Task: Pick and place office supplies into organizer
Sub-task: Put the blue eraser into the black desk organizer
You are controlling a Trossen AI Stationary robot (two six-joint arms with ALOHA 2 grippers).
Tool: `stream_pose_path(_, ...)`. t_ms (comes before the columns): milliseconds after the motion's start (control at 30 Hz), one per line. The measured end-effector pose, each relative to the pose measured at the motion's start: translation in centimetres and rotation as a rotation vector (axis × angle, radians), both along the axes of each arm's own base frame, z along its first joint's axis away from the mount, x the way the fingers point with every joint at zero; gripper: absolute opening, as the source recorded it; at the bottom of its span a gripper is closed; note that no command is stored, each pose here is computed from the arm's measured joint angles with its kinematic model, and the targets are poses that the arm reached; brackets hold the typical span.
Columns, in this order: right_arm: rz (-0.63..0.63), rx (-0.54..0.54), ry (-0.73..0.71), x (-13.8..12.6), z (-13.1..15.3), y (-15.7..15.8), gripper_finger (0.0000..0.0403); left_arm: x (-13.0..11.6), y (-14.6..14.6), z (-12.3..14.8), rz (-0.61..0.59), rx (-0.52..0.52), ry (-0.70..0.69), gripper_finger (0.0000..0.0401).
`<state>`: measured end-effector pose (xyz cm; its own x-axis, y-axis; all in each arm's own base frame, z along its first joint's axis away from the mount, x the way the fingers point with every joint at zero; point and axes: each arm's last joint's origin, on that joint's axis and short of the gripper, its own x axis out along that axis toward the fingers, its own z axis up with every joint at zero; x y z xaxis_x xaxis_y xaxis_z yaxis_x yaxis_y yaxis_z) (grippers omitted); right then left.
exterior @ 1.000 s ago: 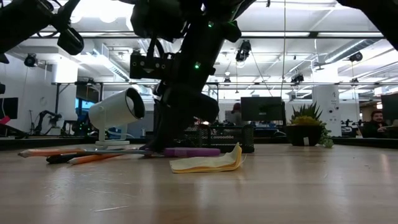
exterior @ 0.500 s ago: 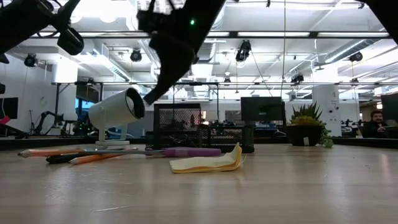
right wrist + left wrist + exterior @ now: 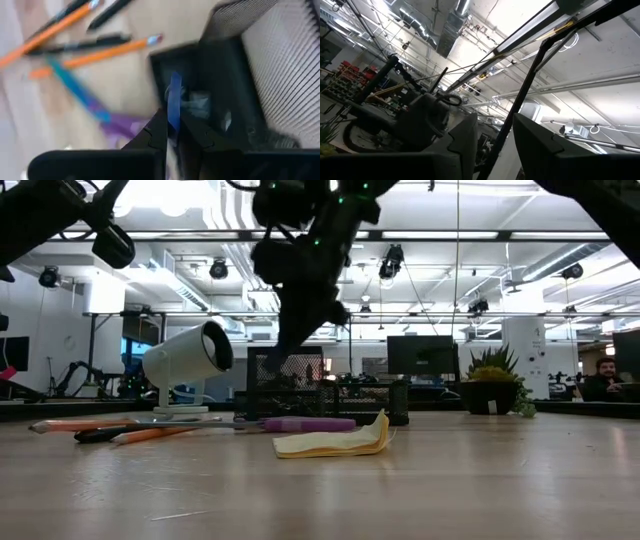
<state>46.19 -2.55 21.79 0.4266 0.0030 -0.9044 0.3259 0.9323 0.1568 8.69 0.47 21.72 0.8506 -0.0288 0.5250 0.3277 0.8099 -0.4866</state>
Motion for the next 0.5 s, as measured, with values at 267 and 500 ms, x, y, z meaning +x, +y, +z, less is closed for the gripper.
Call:
stream_pose_path(267, -0.129, 0.077, -0.008, 0.8, -1.6, -0.6, 0.0018, 0.0, 0.0, 0.0, 0.000, 0.000, 0.002, 0.0109)
stream_pose_path(500, -0.256, 0.088, -0.019, 1.3, -2.6, -0.8, 0.0024, 0.0, 0.0, 0.0, 0.000, 0.000, 0.001, 0.0109)
